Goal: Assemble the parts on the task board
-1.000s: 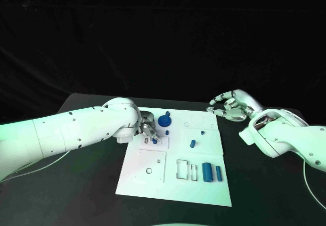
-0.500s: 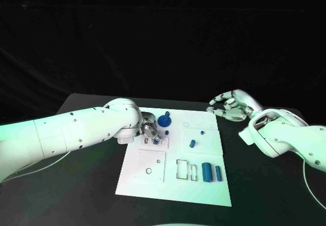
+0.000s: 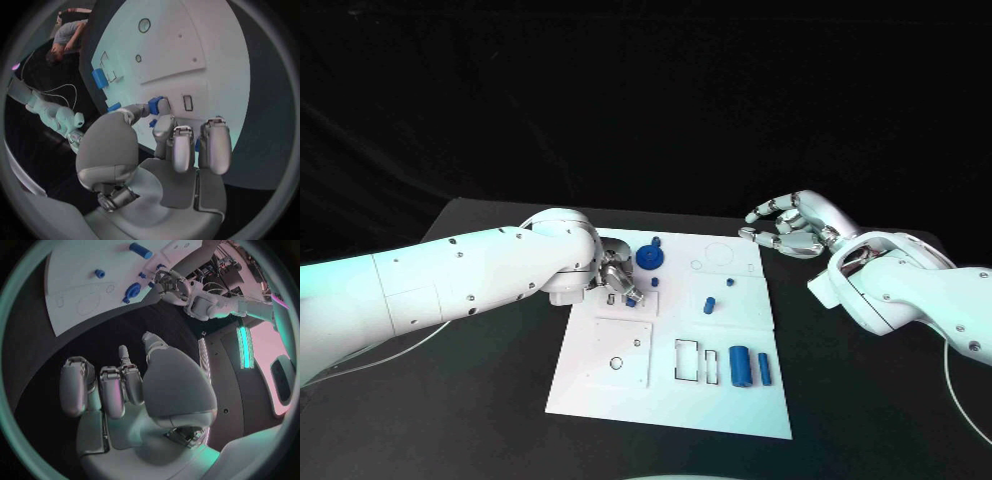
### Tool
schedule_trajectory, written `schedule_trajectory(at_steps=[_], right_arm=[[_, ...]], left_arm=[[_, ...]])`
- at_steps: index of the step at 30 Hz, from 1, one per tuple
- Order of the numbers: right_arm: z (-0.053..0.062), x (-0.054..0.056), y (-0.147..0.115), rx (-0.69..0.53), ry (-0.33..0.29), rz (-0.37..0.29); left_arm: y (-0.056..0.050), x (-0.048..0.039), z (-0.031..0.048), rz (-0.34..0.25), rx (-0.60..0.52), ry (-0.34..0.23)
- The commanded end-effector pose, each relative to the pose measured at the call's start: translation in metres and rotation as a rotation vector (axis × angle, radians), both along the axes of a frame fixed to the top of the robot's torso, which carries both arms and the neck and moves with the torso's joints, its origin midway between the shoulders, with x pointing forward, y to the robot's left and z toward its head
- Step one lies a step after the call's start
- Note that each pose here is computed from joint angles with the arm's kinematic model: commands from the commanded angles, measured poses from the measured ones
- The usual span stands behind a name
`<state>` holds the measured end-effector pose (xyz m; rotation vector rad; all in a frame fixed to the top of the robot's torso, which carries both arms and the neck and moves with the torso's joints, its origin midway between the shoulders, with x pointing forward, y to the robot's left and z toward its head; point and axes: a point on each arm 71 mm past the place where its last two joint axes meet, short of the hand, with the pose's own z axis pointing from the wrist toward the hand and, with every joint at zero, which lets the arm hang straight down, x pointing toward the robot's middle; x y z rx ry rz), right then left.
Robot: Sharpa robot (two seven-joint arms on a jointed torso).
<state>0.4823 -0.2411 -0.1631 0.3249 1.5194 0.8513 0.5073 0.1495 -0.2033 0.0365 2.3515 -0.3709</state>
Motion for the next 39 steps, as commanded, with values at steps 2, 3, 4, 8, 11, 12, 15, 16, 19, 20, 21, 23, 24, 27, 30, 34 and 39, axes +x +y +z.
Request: schedule_trajectory(at_steps=[2,3,4,8,11,12,15,16,19,20,21,23,24,27,30,34,39], right_arm=[[-0.0005,-0.0004,0.0015,-0.009,0.0,0.014],[-0.0005,-0.0004,0.0015,-0.009,-0.001,0.014],[-0.0005,-0.0004,0.0014,-0.009,-0.001,0.014],[-0.0006,-0.0005,0.0014,-0.009,-0.002,0.013],[-0.0007,-0.0005,0.0013,-0.009,-0.002,0.013],[-0.0007,-0.0005,0.0013,-0.009,-0.002,0.013],[-0.0008,-0.0005,0.0013,-0.009,-0.002,0.013],[-0.0008,-0.0005,0.0013,-0.009,-0.001,0.013],[-0.0009,-0.0005,0.0013,-0.009,-0.001,0.014],[-0.0009,-0.0005,0.0013,-0.009,-0.001,0.014],[-0.001,-0.0005,0.0013,-0.009,-0.001,0.014],[-0.001,-0.0005,0.0011,-0.009,-0.001,0.013],[-0.001,-0.0005,0.0011,-0.01,-0.001,0.013],[-0.0011,-0.0005,0.0009,-0.01,0.0,0.014],[-0.0012,-0.0005,0.0008,-0.01,0.001,0.015],[-0.0012,-0.0005,0.0009,-0.01,0.001,0.015],[-0.0013,-0.0005,0.0008,-0.01,0.002,0.015]], left_arm=[[0.0011,-0.0026,-0.0064,-0.006,0.019,0.018],[0.0011,-0.0025,-0.0063,-0.005,0.018,0.016],[0.0011,-0.0025,-0.0061,-0.003,0.016,0.013],[0.0014,-0.0022,-0.0054,0.004,0.008,0.003],[0.0023,-0.0017,-0.0049,0.012,0.003,-0.007],[0.0024,-0.0016,-0.0049,0.013,0.003,-0.008],[0.0031,-0.0014,-0.0048,0.017,0.001,-0.011],[0.0033,-0.0014,-0.0049,0.018,0.001,-0.012],[0.0037,-0.0015,-0.005,0.018,0.001,-0.012],[0.0038,-0.0016,-0.0051,0.018,0.002,-0.011],[0.004,-0.0016,-0.0052,0.017,0.003,-0.01],[0.0043,-0.0017,-0.0054,0.017,0.004,-0.008],[0.0044,-0.0017,-0.0054,0.016,0.005,-0.007],[0.005,-0.0019,-0.0057,0.014,0.009,-0.004],[0.0057,-0.0021,-0.0061,0.011,0.014,0.001],[0.0065,-0.0023,-0.0065,0.009,0.018,0.005],[0.0079,-0.0026,-0.007,0.006,0.026,0.012]])
